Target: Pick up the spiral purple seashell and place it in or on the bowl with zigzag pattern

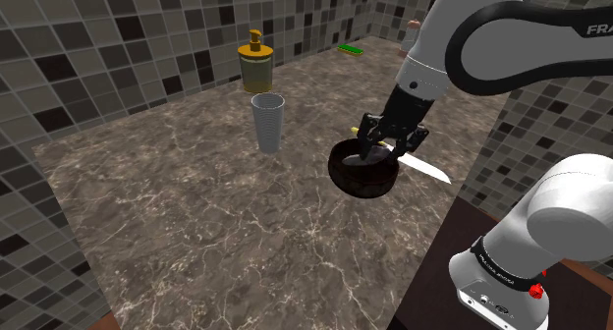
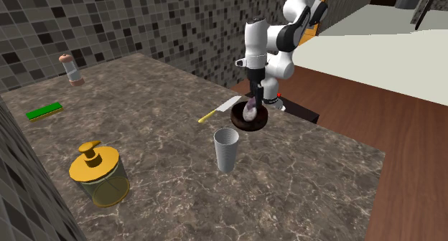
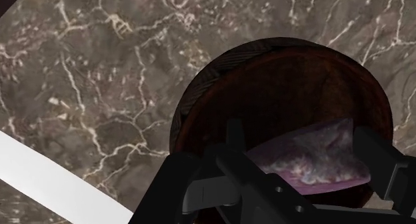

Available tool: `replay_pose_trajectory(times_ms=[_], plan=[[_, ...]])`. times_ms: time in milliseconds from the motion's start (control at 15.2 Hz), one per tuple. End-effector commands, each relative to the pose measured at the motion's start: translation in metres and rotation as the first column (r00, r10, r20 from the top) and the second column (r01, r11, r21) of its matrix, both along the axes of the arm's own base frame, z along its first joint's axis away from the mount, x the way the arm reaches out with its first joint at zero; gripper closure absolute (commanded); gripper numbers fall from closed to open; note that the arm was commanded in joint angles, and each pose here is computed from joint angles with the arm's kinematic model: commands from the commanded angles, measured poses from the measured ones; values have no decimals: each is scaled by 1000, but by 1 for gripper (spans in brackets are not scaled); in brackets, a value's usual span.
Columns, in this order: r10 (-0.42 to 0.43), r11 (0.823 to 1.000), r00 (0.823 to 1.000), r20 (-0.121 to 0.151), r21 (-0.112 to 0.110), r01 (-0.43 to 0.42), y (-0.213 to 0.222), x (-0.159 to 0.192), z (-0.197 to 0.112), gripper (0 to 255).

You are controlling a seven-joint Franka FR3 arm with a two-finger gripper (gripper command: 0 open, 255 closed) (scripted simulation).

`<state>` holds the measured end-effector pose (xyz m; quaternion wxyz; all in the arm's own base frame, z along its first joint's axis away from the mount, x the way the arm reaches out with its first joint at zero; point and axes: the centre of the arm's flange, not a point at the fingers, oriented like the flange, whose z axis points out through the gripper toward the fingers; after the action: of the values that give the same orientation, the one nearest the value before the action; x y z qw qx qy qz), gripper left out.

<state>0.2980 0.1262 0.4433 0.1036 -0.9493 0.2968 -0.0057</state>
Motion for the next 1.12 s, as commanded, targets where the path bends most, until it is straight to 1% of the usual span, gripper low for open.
replay_pose_trajectory(times_ms=[0,462,528,858,1056], plan=[[0,1000,1000,1,0,0,0,0,-6,255],[0,1000,1000,1,0,0,0,0,-6,255],[0,1000,1000,1,0,0,0,0,-6,0],[0,1000,1000,1,0,0,0,0,-6,0],[0,1000,1000,1,0,0,-7,-3,32,0]])
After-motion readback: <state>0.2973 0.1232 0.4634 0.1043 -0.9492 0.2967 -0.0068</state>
